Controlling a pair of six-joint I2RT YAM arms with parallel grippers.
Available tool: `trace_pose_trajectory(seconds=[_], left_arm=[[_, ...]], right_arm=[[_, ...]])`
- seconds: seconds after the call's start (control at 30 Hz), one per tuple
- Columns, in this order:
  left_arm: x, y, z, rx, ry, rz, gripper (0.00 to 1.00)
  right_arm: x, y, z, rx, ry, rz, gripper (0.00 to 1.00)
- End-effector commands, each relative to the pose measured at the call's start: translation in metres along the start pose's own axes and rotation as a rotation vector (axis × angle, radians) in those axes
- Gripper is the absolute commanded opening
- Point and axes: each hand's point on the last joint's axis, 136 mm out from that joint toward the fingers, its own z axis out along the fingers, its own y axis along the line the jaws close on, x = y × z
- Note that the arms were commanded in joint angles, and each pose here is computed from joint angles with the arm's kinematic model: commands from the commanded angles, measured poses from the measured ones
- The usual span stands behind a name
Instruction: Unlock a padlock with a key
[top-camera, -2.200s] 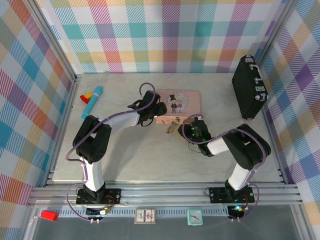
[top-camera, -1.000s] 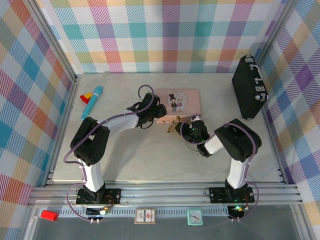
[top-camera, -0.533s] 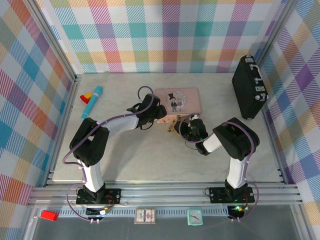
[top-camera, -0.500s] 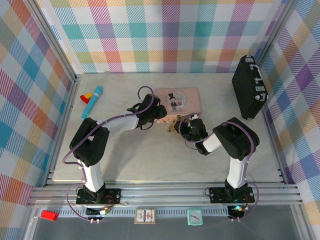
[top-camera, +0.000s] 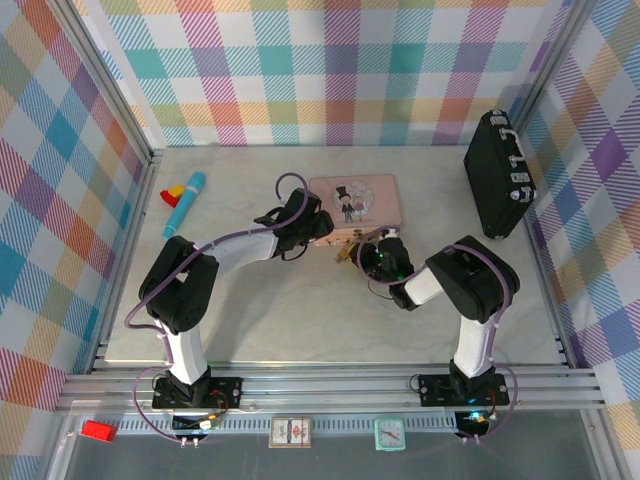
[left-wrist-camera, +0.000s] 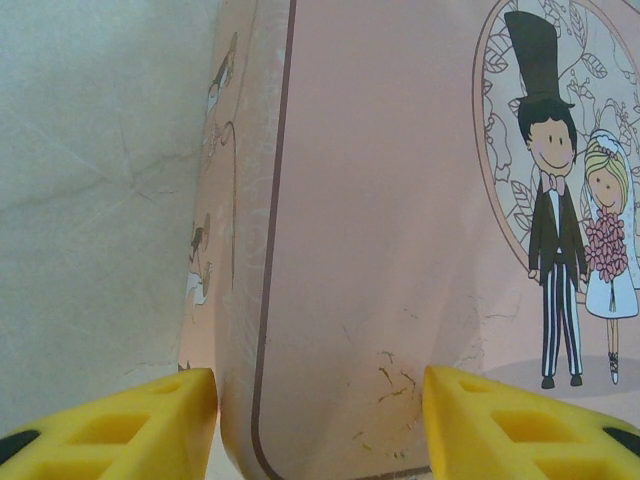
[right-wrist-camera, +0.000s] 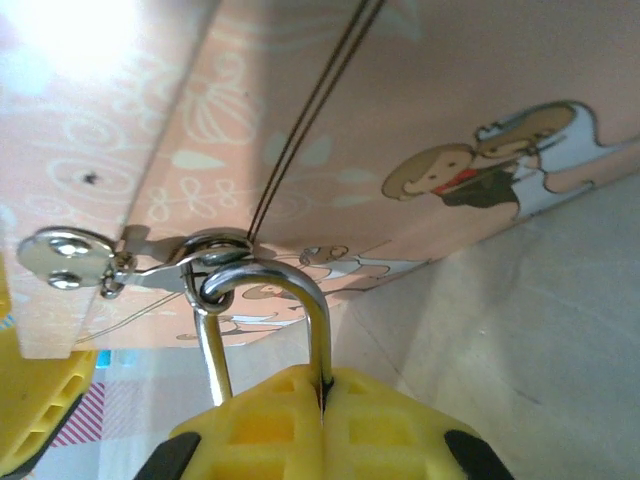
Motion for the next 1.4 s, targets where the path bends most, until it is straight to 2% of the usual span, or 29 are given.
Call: trace_pose_trajectory(seconds=[0.0,0.27,0.57,1.0,1.2,1.37], left_arm=[[0.029,0.027,-0.002,-0.105,0.065,0.015,0.55],[0.034,0.016,0.0,-0.067,0.048,-0.021,0.55],[0.042,-0.006,0.0,-0.001,0.063,-0.04,0.55],[0.054,-0.005,0.012,-0.015,0.092,-0.05,0.55],[0.054,-0.006,0.015,-0.013,0.096,-0.053,0.55],[0.05,-0.007,0.009,-0.012,0.086,-0.033,0.55]], right_arm=[[-0.013,0.005,-0.008,0.011,-0.057,0.099,0.04],[-0.031,0.011,-0.021,0.054,-0.136,0.192,0.01],[-0.048,0.009,-0.012,0.043,-0.235,0.242,0.0],[-0.081,-0.004,-0.016,0.026,-0.357,0.368,0.0],[-0.089,-0.01,-0.018,0.059,-0.365,0.414,0.0],[-0.092,-0.018,-0.029,0.11,-0.372,0.377,0.0]])
